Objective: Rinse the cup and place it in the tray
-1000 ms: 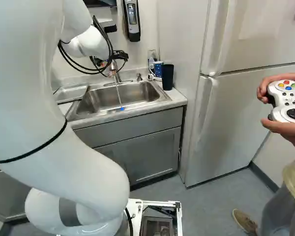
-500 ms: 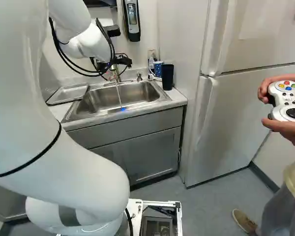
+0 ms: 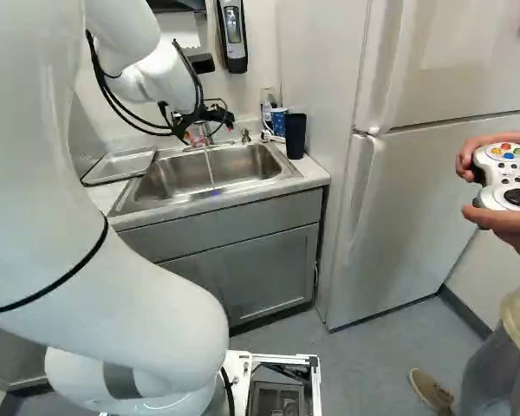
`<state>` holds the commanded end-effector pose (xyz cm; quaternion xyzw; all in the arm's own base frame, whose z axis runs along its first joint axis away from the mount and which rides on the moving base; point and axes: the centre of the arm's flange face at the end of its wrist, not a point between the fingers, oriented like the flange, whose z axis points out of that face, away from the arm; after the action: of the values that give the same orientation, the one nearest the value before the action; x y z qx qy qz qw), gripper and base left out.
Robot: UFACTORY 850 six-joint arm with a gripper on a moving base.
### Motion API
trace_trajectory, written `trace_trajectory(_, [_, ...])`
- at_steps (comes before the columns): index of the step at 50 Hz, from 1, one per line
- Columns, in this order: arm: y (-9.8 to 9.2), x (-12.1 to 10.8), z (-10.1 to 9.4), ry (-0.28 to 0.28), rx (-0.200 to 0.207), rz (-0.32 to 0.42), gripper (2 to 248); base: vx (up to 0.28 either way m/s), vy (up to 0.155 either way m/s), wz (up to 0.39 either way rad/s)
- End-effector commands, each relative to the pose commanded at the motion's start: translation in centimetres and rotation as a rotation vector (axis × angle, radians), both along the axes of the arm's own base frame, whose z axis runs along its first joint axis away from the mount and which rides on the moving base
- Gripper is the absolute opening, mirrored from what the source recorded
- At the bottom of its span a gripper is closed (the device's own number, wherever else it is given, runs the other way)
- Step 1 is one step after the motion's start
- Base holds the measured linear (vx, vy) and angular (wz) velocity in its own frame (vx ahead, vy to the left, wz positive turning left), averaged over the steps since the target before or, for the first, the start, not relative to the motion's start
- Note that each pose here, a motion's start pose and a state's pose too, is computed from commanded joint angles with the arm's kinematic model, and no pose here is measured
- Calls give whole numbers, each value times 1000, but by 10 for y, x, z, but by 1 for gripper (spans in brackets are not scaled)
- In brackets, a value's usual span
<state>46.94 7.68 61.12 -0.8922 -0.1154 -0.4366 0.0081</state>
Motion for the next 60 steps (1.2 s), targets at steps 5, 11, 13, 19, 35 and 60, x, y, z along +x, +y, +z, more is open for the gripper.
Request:
trace_trajectory(5, [0, -1, -1, 20, -4, -2, 247, 0, 0, 0])
trace_trajectory(11, [0, -1, -2, 22, -5, -2, 247, 0, 0, 0])
trace_trajectory(13, [0, -1, -2, 22, -5, -2, 247, 0, 0, 0])
trace_trajectory(19, [0, -1, -2, 22, -5, -2, 247, 0, 0, 0])
trace_trajectory(35, [-15, -12, -2, 21, -4, -30, 247, 0, 0, 0])
trace_trajectory(60, [-54, -20, -3, 18, -3, -112, 247, 0, 0, 0])
